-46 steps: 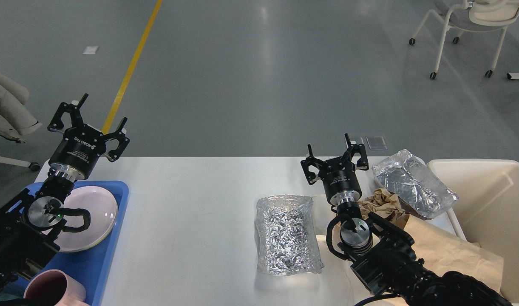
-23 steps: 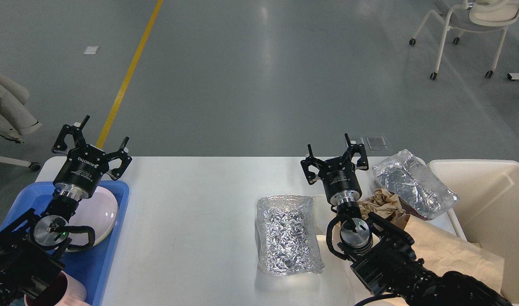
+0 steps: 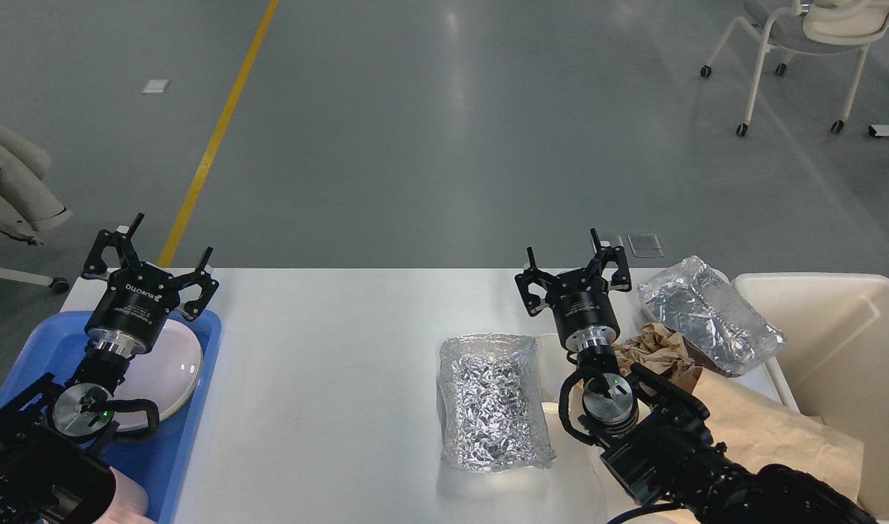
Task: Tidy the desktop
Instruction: 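Release the pink plate and raise the left gripper above the tray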
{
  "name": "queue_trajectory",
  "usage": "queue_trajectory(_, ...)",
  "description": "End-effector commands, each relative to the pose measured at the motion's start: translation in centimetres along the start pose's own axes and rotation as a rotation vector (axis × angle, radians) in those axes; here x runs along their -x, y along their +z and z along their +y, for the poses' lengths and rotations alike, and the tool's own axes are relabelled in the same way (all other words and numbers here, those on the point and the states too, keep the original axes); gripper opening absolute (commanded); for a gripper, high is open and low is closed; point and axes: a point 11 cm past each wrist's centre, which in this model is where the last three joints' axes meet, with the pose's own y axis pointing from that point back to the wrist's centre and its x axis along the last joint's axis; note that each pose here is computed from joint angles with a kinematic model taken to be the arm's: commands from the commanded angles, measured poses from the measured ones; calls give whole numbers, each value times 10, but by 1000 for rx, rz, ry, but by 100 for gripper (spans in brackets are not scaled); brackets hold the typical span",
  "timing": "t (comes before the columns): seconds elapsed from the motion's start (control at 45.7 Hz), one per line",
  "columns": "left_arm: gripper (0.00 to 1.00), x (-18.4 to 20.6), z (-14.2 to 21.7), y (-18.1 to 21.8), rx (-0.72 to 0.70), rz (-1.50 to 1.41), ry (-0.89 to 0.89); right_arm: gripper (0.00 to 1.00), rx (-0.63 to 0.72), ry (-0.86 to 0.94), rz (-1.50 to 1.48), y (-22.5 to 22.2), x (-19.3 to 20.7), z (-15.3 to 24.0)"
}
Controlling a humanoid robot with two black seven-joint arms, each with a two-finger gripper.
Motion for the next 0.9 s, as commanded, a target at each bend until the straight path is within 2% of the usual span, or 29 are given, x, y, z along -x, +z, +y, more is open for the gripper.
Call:
queue_trajectory(0.0, 100, 0, 0, 0, 0, 0, -1, 100, 0, 0, 0, 0, 0, 0)
queue_trajectory(0.876, 100, 0, 0, 0, 0, 0, -1, 100, 0, 0, 0, 0, 0, 0)
